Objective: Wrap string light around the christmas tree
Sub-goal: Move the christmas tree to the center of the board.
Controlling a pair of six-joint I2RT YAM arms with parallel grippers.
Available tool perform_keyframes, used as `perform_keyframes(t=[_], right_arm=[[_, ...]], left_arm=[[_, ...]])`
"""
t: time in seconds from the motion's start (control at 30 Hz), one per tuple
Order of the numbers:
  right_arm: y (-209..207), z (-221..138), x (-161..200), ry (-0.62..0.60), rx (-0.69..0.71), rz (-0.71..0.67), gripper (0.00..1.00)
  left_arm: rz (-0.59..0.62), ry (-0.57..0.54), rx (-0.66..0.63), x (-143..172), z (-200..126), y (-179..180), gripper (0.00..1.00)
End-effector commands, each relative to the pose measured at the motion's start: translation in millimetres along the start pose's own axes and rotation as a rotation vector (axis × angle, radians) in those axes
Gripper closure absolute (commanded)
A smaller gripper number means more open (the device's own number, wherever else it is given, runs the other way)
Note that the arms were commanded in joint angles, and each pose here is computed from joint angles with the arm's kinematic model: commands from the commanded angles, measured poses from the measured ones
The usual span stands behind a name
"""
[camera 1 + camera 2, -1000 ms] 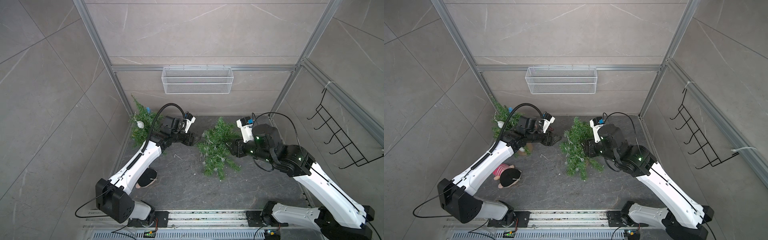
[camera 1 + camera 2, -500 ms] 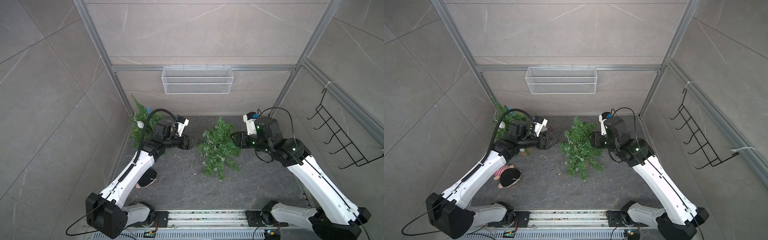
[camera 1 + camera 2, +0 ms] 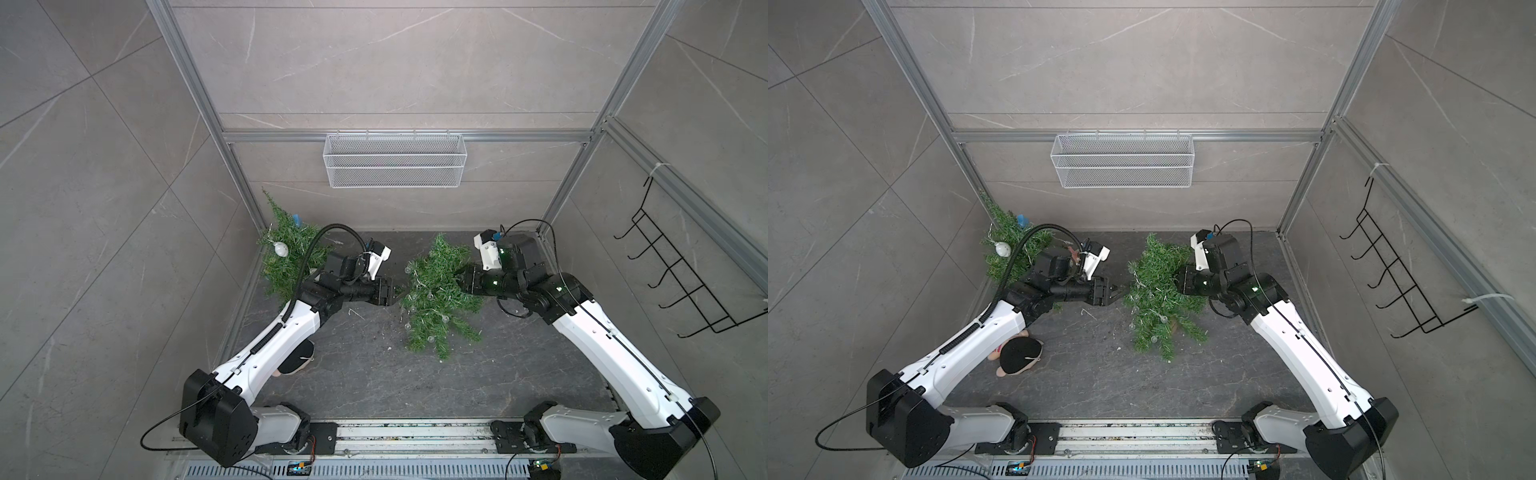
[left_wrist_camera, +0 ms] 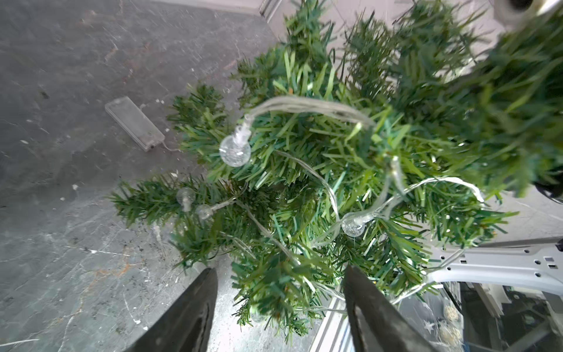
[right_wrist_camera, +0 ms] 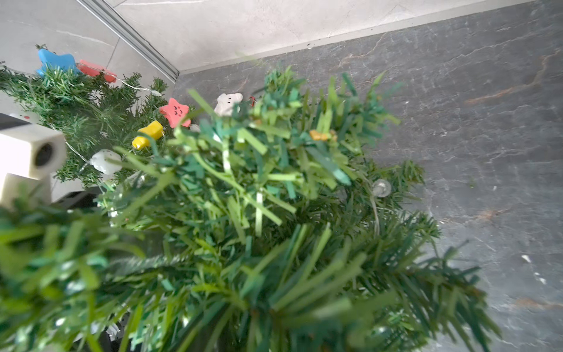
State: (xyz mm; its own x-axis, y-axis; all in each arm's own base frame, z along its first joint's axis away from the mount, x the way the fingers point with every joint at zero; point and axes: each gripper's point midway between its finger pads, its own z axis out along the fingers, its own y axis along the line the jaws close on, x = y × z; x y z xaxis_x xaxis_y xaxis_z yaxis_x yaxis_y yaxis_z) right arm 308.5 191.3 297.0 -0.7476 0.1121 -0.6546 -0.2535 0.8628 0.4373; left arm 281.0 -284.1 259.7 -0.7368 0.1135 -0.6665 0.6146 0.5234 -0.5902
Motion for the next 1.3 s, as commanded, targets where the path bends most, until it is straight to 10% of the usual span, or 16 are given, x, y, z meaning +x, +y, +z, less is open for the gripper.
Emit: perform_keyframes(t=[0.0, 0.4, 1.27], right_arm=[[-4, 11, 4, 0.012, -0.008, 0.024, 0.59], [-15, 42, 17, 0.007, -0.024, 0.063, 0.68], [-11, 105, -46, -0.141, -0.119, 0.001, 0.71]], left_arm=[[0.026, -0.010, 0.063, -8, 7, -17, 0.39], [0.130, -0.020, 0.009, -24, 19, -5, 0.99], [0.172, -0.093, -0.121, -73, 38, 36, 1.00]])
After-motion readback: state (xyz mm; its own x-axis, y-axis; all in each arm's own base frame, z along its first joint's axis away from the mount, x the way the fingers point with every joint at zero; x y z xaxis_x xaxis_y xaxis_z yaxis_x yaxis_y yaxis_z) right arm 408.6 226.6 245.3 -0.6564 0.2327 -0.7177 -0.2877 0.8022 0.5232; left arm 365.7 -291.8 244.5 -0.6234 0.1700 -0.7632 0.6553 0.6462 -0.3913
